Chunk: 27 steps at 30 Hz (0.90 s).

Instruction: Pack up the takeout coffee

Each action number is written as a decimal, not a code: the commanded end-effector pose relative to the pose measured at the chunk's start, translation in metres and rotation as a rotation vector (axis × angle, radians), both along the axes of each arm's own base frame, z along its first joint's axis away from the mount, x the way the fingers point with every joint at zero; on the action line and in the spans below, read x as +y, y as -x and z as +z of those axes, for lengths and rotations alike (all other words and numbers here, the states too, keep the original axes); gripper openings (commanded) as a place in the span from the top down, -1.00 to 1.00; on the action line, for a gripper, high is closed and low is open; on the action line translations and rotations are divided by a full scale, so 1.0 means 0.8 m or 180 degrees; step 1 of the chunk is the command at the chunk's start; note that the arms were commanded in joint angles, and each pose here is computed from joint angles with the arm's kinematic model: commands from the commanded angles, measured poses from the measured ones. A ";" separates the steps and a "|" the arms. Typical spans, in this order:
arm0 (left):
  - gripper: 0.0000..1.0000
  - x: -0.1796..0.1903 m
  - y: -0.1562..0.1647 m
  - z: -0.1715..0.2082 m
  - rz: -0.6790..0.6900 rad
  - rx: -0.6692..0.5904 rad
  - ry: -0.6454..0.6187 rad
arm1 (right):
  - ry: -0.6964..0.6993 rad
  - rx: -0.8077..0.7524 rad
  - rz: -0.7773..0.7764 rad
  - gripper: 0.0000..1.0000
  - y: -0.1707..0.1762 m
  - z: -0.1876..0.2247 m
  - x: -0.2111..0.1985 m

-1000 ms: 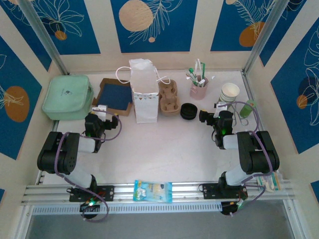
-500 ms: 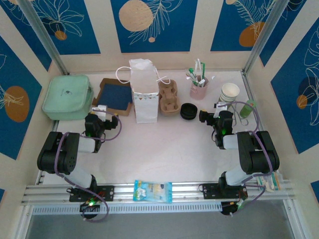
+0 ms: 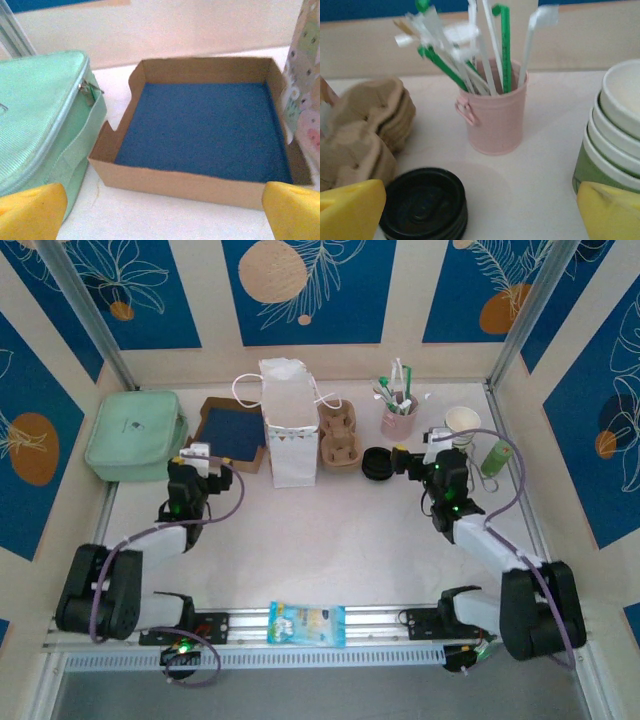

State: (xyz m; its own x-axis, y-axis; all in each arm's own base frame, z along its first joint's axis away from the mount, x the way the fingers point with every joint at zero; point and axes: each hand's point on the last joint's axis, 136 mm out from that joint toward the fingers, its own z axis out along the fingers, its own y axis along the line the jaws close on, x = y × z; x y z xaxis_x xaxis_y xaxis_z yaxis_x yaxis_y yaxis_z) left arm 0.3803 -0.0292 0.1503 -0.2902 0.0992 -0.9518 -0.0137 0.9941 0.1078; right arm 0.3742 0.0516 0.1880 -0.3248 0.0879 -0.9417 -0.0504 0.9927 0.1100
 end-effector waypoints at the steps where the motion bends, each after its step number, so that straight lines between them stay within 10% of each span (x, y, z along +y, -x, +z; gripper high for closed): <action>1: -0.99 -0.004 0.011 0.030 0.0105 0.0047 0.0122 | -0.0553 0.0671 -0.0700 -0.98 0.029 -0.015 -0.036; 9: -0.96 -0.098 0.059 0.098 -0.0709 0.0140 0.0885 | -0.0998 0.1343 -0.0675 -0.98 0.040 0.018 -0.044; 18: -0.91 -0.222 0.129 0.030 -0.1631 0.1058 0.1257 | -0.1053 0.1579 -0.0924 -0.98 0.053 0.054 -0.057; 27: -0.90 -0.289 0.108 -0.018 -0.1817 0.1371 0.1846 | -0.1300 0.1442 -0.0878 -0.98 0.066 0.090 -0.058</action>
State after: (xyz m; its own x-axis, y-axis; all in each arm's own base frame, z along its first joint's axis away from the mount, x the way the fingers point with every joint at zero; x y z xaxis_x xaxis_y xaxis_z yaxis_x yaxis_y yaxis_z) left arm 0.2904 -0.2421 0.1277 -0.6791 -0.0400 -0.7330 0.4126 0.8051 -0.4262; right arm 0.3300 0.0013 0.2465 -0.5935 0.5182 -0.6158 0.3510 0.8552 0.3814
